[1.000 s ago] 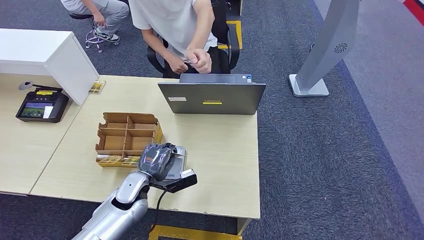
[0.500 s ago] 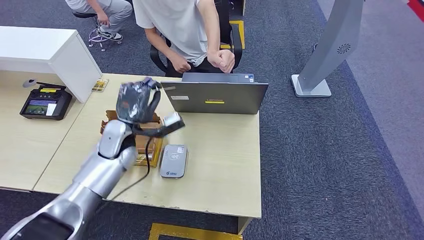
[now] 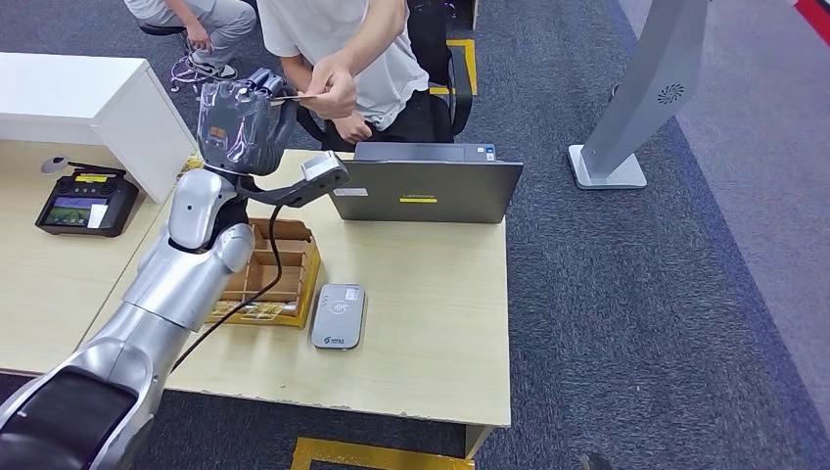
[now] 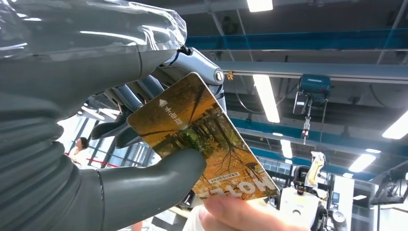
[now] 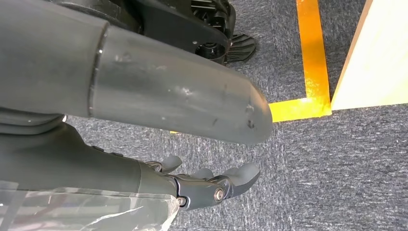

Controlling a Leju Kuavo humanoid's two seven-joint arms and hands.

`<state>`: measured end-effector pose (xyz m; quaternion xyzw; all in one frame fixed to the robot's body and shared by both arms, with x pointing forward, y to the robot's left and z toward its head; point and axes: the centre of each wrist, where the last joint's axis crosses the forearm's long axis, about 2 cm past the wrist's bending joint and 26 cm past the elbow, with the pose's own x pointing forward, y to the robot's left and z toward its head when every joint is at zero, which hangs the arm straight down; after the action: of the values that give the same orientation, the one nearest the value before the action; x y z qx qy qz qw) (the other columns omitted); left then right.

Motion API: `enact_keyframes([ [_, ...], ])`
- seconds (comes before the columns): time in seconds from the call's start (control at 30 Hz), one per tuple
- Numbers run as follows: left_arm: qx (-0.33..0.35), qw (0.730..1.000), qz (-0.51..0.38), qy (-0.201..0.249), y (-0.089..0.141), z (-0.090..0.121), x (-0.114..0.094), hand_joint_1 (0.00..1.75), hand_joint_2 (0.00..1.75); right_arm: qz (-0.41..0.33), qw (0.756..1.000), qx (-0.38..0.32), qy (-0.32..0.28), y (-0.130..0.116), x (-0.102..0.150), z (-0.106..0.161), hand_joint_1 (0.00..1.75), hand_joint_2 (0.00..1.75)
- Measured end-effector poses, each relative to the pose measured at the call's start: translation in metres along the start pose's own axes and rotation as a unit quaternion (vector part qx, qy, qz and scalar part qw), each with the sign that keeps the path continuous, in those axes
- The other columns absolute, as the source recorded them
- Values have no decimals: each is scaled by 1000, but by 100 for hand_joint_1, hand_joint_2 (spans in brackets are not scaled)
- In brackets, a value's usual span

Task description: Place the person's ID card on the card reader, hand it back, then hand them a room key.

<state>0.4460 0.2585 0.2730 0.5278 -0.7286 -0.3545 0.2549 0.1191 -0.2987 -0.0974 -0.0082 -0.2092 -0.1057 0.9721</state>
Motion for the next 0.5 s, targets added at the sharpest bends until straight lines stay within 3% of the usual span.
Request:
enact_keyframes([
  [0.27,-3,1000,-4,8,1,-5,-4,175,175,3,1000,2,2,2,-1,0,0,0],
  [0.4,-6,1000,-5,10,0,-6,-5,0,175,4,1000,2,2,3,-1,0,0,0],
  [0.5,-8,1000,-4,12,0,-7,-6,0,175,4,1000,3,2,3,0,0,0,0],
])
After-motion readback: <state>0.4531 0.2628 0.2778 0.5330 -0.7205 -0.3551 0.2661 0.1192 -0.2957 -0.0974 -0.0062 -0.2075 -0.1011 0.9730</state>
